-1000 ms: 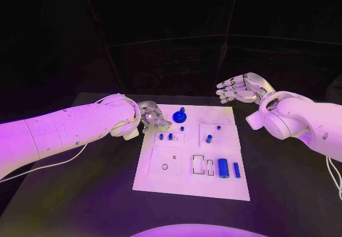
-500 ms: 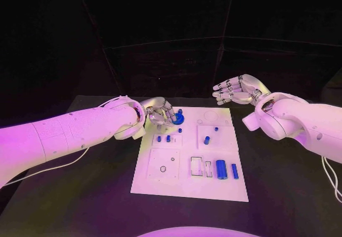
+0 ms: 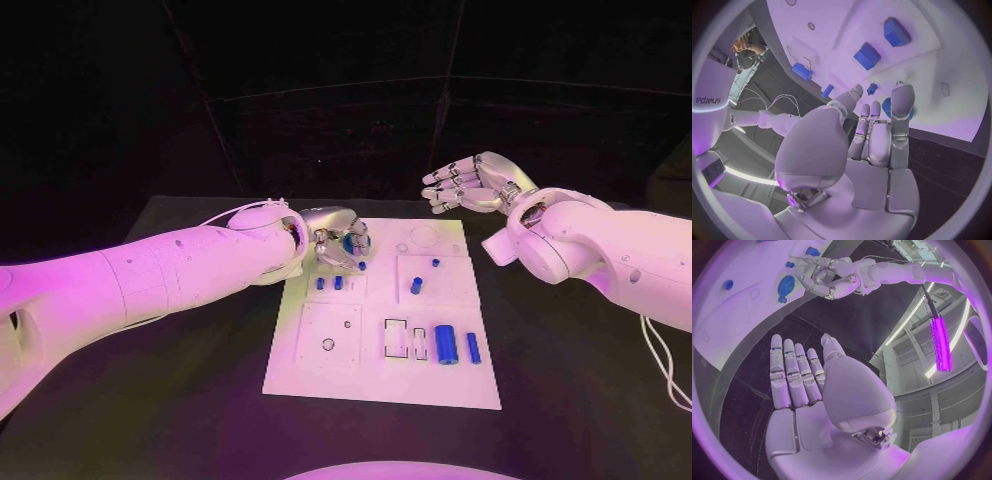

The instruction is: Assemble the parts on the task board

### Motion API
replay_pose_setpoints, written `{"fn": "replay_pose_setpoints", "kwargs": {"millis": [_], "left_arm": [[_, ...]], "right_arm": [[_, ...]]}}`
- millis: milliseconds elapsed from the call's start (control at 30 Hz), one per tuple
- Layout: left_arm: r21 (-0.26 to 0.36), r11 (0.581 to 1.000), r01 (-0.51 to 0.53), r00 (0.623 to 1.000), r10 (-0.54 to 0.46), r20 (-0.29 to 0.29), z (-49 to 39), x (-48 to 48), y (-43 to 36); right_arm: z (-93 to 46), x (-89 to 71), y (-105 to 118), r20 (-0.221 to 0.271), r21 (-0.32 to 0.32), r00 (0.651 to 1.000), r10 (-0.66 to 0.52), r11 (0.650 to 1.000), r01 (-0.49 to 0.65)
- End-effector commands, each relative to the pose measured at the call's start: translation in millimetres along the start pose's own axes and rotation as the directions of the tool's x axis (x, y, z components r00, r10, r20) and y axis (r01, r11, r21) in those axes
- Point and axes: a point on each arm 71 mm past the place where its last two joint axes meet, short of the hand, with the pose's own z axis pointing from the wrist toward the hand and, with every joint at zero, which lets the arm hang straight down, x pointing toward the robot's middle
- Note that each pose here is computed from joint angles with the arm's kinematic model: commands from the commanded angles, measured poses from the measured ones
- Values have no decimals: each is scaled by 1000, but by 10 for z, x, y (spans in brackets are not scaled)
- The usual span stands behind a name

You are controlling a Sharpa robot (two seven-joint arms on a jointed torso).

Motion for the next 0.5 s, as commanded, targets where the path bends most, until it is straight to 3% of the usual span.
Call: {"fn": "replay_pose_setpoints", "kwargs": {"millis": [33,500], "left_arm": [[42,991,-127,991,128,-26,34,19,-38],[21,979,-205,977,206,-62,176,60,-112]], "right_arm": [[8,0,24,-3,-16,1000,-4,1000,4],[18,25,39,-8,-21,1000,-2,1000,2]]}}
